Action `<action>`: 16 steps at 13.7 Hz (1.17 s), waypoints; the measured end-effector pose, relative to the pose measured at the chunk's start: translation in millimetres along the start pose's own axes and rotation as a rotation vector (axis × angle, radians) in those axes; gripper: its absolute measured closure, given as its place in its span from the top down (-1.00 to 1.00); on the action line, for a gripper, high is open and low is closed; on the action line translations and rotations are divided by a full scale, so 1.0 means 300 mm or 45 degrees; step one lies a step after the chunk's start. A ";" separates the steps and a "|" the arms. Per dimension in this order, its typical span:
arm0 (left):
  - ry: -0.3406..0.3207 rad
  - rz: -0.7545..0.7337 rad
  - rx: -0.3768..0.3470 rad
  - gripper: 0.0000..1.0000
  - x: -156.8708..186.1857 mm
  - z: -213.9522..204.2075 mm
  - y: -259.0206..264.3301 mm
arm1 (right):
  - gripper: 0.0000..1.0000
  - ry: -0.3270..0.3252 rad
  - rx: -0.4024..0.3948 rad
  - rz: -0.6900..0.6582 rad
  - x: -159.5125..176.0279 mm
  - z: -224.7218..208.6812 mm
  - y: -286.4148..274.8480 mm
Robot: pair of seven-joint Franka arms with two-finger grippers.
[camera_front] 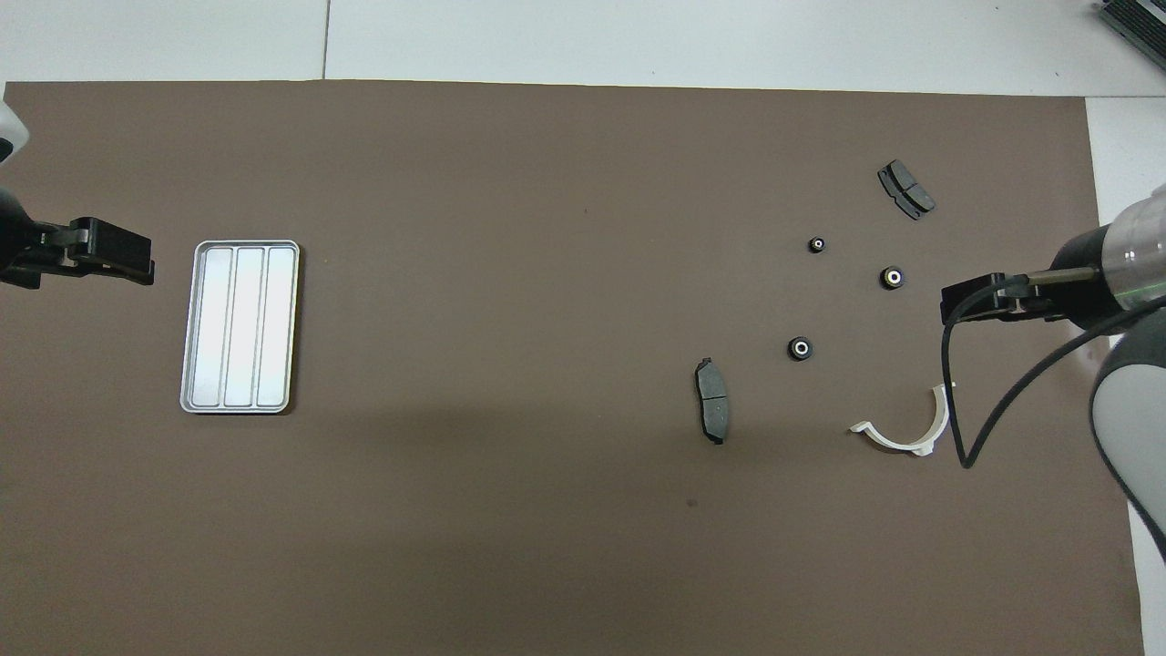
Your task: Pick bearing gear from pile to tray
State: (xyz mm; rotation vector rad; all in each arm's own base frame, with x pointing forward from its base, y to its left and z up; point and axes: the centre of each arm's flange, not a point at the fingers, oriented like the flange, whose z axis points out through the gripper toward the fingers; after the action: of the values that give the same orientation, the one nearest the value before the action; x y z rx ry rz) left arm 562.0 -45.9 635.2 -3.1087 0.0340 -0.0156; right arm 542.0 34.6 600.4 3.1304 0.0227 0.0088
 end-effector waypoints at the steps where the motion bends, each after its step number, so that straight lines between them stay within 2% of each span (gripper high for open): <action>1: 0.000 0.000 0.000 1.00 0.000 0.000 0.000 | 1.00 0.000 0.000 -0.001 0.000 0.000 -0.002; 11: 0.000 0.000 0.000 1.00 0.000 0.000 0.000 | 1.00 0.012 0.001 -0.002 0.007 0.024 -0.004; 16: 0.000 0.000 0.000 1.00 0.000 0.000 0.000 | 1.00 0.027 0.008 -0.018 0.052 0.194 -0.027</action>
State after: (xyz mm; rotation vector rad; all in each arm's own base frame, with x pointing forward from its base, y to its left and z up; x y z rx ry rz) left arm 562.0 -45.9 635.2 -3.1087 0.0340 -0.0156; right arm 557.8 42.4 542.3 3.1365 0.0456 0.0413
